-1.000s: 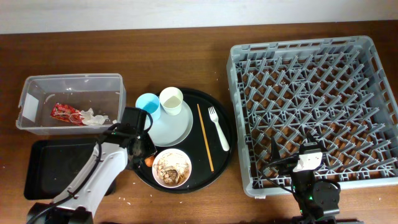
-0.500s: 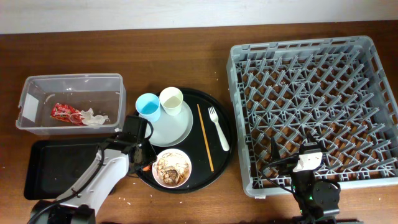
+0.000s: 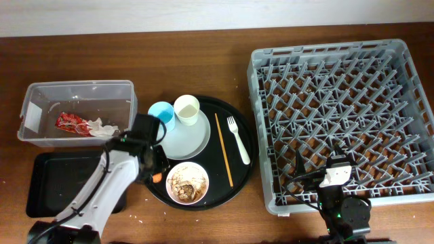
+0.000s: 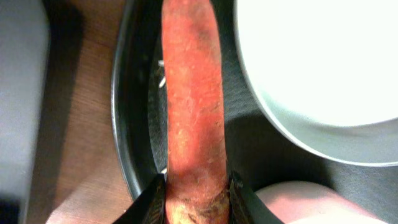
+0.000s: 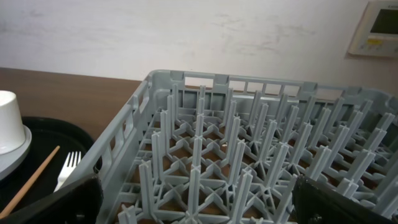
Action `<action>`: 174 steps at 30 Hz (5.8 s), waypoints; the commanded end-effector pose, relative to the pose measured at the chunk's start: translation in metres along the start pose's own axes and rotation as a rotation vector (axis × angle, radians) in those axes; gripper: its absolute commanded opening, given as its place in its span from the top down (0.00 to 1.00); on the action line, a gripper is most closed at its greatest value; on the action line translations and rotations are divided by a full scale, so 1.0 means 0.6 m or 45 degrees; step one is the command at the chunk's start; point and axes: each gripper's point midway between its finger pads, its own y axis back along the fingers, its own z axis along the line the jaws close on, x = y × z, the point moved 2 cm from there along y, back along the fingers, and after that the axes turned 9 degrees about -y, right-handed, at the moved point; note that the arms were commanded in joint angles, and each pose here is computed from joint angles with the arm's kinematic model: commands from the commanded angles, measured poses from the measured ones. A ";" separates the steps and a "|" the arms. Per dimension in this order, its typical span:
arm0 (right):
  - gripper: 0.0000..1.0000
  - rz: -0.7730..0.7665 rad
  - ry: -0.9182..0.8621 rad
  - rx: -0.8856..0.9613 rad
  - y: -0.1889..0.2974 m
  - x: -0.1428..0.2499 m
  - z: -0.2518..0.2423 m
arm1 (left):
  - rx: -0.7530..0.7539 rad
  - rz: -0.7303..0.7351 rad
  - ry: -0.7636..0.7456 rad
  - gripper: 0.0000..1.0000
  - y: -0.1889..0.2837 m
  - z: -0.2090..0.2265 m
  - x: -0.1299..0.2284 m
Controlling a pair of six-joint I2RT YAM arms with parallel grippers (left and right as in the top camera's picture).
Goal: Sort waste into correct bins and load items into the dishwasher rack
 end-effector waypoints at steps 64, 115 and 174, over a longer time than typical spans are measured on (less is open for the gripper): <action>0.01 0.002 -0.005 0.023 0.000 0.004 -0.006 | 0.386 -0.115 -0.769 0.68 0.149 -0.223 0.103; 0.01 0.002 -0.005 0.023 0.000 0.004 -0.006 | 0.026 -0.056 -0.826 0.86 -0.005 -0.216 0.167; 0.01 0.002 -0.005 0.023 0.000 0.004 -0.006 | 0.219 0.088 -0.679 0.86 0.064 -0.179 0.126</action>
